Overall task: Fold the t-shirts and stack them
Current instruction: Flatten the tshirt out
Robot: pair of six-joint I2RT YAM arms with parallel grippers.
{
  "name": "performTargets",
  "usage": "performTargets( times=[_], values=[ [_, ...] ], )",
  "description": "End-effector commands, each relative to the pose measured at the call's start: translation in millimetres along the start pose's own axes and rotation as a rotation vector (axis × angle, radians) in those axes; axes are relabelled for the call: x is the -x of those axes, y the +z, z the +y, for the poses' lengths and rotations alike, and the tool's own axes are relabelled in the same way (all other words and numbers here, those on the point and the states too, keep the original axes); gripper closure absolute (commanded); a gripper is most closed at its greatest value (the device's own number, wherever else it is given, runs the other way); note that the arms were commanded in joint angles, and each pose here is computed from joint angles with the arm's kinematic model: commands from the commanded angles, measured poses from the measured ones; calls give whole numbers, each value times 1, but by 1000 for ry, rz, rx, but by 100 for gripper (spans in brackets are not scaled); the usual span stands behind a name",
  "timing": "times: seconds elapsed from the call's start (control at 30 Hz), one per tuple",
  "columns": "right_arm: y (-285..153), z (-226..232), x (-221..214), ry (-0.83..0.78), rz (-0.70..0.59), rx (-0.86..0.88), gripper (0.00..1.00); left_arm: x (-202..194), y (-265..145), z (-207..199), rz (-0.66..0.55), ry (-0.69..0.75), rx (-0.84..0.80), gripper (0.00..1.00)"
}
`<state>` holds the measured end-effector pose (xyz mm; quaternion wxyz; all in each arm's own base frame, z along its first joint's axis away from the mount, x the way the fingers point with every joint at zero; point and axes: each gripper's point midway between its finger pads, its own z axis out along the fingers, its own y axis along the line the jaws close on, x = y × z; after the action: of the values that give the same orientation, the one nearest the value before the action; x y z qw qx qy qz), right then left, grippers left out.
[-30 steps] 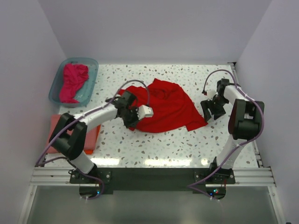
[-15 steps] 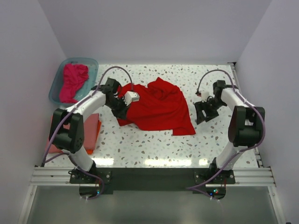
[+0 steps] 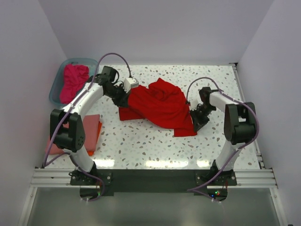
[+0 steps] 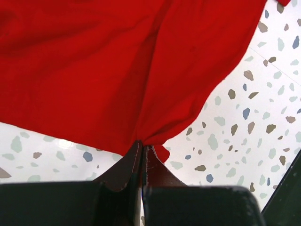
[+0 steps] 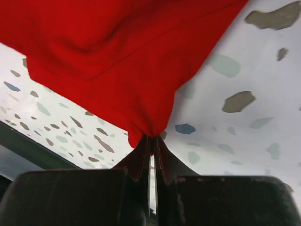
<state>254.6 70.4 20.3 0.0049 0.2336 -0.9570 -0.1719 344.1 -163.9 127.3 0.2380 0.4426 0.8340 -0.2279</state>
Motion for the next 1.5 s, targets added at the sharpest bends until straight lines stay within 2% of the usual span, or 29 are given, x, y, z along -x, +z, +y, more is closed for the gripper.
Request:
performTargets(
  times=[0.0,0.07,0.17,0.2,0.3,0.43,0.47,0.5,0.53,0.57,0.6,0.63,0.8,0.9,0.93,1.0,1.07,1.2,1.47],
  values=[
    [-32,-20,37,-28,-93,-106,100,12,-10,9,-42,-44,5,100],
    [-69,-34,58,-52,-161,-171,100,16,-11,16,-58,-50,18,100],
    [-118,-51,74,-121,-191,-286,100,22,-15,20,-80,-51,23,100],
    [-149,-53,94,-161,-253,-344,100,23,-16,20,-86,-46,21,100],
    [-187,-41,106,-259,-242,-379,100,25,-21,22,-94,-16,30,100],
    [-162,4,75,-423,-45,-269,100,6,-32,19,-61,7,32,100],
    [-142,30,51,-482,29,-185,100,-2,-35,21,-49,33,30,100],
    [-132,44,40,-519,56,-145,95,-11,-37,20,-28,29,24,100],
    [-127,54,33,-531,57,-122,62,-24,-38,18,-7,22,20,100],
    [-120,67,29,-540,21,-79,43,-34,-41,22,6,25,28,100],
    [-120,71,29,-530,-8,-67,30,-41,-43,24,15,10,28,100],
    [-120,71,31,-492,-37,-77,21,-52,-43,24,34,-19,18,100],
    [-115,49,40,-400,-168,-66,23,-52,-35,28,30,-82,-9,100],
    [-95,24,38,-335,-186,-91,39,-53,-27,40,39,-115,-19,100],
    [-89,19,37,-291,-184,-92,47,-54,-24,47,42,-131,-19,100],
    [-73,7,39,-216,-170,-80,55,-59,-18,52,60,-153,-34,100],
    [-67,5,49,-143,-198,-76,59,-56,-19,58,60,-151,-24,100],
    [-55,4,67,-51,-241,-50,57,-57,-16,61,71,-157,-30,100],
    [-12,-1,70,36,-135,13,51,-59,-16,62,79,-165,-16,100]
  ],
)
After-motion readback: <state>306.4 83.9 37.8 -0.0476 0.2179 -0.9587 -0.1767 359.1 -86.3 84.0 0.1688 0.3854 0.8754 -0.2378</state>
